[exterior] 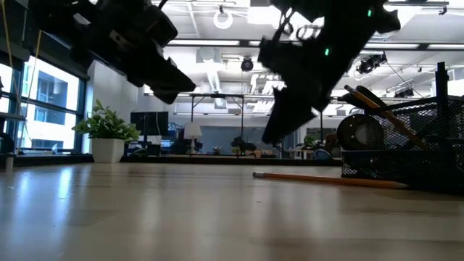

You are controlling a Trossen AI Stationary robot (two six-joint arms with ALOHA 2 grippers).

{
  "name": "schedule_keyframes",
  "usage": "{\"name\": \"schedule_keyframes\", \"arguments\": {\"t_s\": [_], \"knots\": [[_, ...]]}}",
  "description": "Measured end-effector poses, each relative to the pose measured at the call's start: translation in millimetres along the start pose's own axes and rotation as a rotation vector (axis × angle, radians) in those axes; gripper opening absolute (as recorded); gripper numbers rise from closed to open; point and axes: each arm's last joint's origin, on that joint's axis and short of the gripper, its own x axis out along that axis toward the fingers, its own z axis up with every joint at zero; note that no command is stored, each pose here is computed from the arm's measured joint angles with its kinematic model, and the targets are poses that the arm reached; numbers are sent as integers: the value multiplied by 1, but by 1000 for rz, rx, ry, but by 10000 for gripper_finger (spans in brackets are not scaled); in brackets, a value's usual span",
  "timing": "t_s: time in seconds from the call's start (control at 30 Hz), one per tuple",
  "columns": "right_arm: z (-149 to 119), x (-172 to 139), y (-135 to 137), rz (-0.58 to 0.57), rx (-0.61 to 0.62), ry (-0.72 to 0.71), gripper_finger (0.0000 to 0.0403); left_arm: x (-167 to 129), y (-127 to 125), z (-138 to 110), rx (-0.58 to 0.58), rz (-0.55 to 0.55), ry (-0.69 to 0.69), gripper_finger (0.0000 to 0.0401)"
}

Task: Pick and place office supplies into organizer
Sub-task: Put the orange pencil into the black desk organizer

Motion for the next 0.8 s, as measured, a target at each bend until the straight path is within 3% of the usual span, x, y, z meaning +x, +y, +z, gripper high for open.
{"name": "schedule_keyframes", "arguments": {"t_s": [0.23, 0.5, 0.8], "knots": [[-11, 10, 16, -84, 50, -75, 111, -11, -5, -14, 0, -67, 7, 4], [-28, 31, 25, -95, 81, -33, 94, -28, -10, -38, -12, -74, -85, 11], [-35, 42, 21, -143, 100, 7, 92, -30, -11, -46, -37, -82, -73, 5]]}}
